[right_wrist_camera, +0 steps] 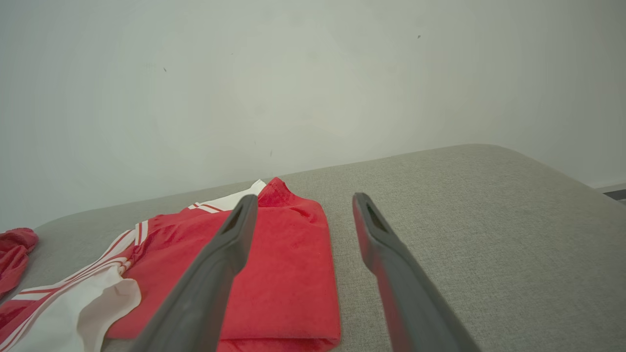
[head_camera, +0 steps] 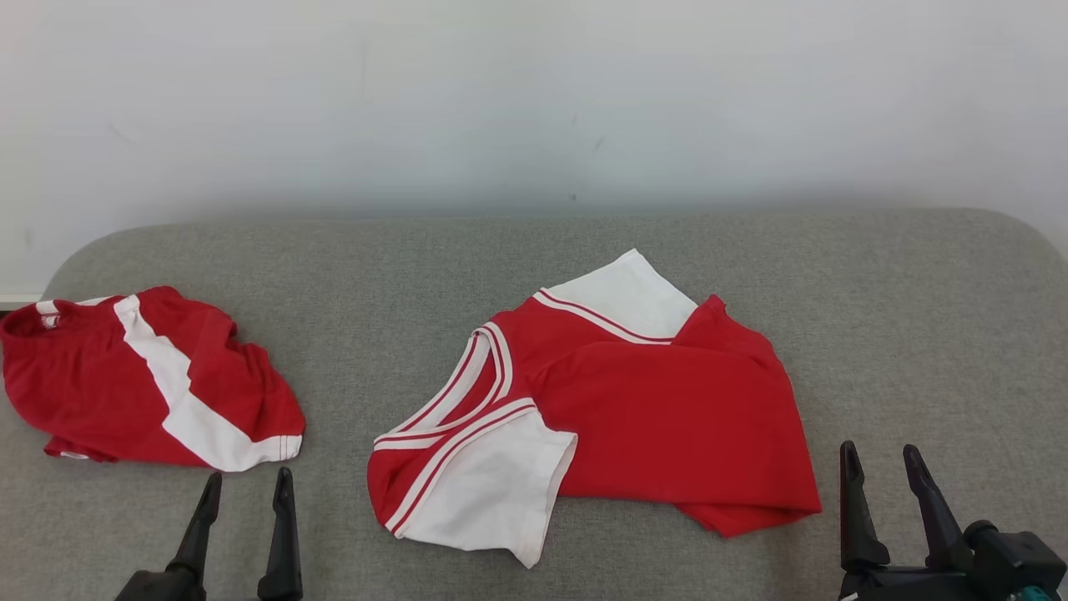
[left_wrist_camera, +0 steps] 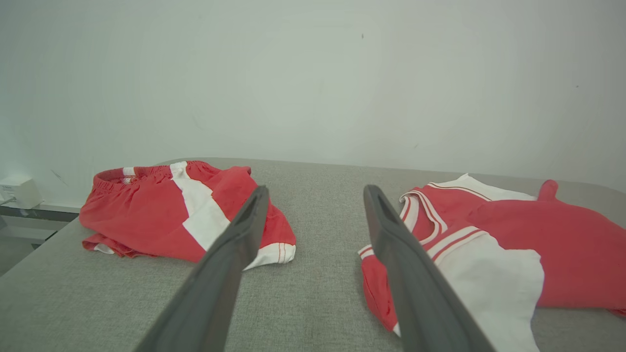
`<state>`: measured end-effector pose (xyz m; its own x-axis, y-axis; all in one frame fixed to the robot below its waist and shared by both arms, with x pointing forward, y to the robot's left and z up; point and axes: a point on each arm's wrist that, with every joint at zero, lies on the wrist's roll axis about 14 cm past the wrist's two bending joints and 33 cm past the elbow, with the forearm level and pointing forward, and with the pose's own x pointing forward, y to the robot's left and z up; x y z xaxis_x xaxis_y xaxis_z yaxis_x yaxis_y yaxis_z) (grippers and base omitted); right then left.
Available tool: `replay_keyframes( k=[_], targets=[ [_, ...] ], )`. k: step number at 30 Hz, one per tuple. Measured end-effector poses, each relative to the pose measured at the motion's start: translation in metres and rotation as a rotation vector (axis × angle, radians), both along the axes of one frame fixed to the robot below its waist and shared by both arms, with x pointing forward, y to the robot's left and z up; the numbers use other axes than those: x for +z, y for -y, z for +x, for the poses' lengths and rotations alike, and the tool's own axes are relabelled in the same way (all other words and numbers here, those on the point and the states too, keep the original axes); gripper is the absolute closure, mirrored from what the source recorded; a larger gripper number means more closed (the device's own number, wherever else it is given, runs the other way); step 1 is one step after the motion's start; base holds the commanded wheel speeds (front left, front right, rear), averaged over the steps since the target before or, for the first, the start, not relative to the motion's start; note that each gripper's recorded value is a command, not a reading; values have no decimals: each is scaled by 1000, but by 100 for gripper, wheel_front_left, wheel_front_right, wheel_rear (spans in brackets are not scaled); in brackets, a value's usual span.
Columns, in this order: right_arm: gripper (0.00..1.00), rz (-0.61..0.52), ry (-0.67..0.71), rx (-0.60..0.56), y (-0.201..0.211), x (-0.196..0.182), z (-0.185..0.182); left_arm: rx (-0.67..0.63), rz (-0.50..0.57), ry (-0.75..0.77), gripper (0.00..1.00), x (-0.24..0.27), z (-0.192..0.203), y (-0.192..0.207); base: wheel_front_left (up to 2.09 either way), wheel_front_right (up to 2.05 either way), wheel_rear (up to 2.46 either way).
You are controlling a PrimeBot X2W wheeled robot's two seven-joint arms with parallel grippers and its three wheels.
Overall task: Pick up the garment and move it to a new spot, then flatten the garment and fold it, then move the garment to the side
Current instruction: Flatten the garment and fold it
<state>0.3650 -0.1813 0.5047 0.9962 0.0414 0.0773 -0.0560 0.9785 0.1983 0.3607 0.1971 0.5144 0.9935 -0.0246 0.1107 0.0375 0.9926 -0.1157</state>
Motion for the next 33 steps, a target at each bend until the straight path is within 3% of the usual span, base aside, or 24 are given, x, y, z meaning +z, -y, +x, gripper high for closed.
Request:
replay_keyframes(
  k=[7,19,25,33],
  targets=[
    [0,-2,-12,-8,2,-3,1,-26,37,15,0,6,13,1,0,0,0],
    [0,11,-21,-70,22,-6,8,-211,194,182,0,89,115,31,0,0,0],
    [0,22,-60,-129,40,-20,7,-328,238,125,0,94,160,66,0,0,0],
    [0,32,-121,-194,61,-40,5,-481,252,-117,0,35,195,111,0,0,0]
  ],
)
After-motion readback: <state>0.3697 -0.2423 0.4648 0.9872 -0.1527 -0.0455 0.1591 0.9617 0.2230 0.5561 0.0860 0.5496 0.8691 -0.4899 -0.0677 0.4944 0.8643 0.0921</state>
